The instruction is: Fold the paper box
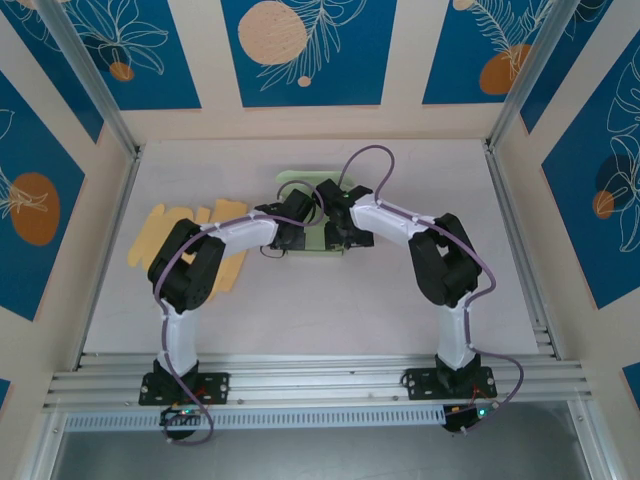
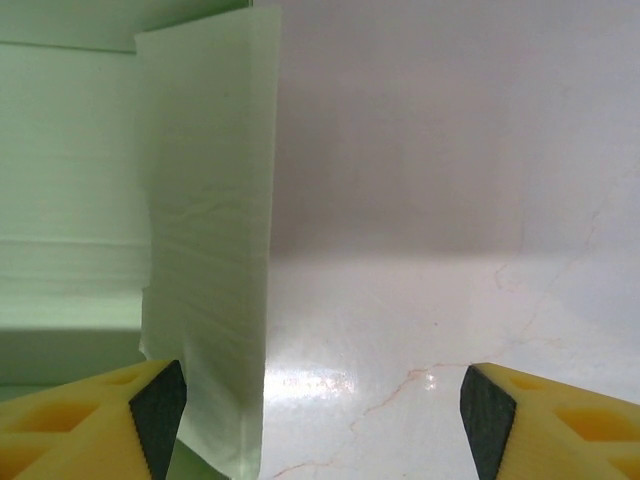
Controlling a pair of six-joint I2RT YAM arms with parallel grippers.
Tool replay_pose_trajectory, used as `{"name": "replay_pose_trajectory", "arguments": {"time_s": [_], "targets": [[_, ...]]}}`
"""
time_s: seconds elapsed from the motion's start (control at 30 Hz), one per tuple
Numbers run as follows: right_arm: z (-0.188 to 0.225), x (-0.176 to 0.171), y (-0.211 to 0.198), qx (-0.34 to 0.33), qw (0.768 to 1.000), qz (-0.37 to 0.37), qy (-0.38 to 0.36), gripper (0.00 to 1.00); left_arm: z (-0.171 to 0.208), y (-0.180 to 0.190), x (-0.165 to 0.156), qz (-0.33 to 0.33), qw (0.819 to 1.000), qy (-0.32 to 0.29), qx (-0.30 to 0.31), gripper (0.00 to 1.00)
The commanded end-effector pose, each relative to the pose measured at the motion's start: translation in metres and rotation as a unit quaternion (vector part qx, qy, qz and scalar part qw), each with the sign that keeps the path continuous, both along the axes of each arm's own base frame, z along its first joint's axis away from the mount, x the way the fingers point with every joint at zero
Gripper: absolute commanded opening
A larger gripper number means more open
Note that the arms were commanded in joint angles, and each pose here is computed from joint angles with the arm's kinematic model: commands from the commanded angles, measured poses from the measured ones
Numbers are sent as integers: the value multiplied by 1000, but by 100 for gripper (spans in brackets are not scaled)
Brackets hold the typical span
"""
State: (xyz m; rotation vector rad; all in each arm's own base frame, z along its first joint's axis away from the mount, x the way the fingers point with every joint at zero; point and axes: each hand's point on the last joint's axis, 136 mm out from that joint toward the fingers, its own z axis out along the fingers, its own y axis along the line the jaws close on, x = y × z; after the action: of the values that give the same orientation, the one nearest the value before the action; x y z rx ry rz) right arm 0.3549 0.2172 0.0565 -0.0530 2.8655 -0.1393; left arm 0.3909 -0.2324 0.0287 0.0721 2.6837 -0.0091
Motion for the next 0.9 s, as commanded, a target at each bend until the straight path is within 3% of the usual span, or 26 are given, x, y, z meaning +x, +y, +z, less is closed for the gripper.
{"name": "replay_pose_trajectory", "arguments": {"time_s": [0.0, 0.23, 0.63, 0.77, 0.87], "targets": [[31, -8, 17, 23, 999, 30, -36, 75, 5, -1, 3, 5, 1000, -8, -3, 37], [57, -10, 3, 34, 997, 24, -63, 75, 40, -5, 3, -6, 999, -34, -29, 53], [71, -2, -6, 116, 991, 9, -69, 65, 79, 11, 4, -14, 997, -70, -15, 52], [60, 12, -4, 99, 993, 5, -57, 64, 92, 24, 10, -9, 996, -92, -8, 49], [49, 20, 1, 87, 995, 4, -46, 60, 112, 24, 16, -26, 991, -122, -39, 48]]}}
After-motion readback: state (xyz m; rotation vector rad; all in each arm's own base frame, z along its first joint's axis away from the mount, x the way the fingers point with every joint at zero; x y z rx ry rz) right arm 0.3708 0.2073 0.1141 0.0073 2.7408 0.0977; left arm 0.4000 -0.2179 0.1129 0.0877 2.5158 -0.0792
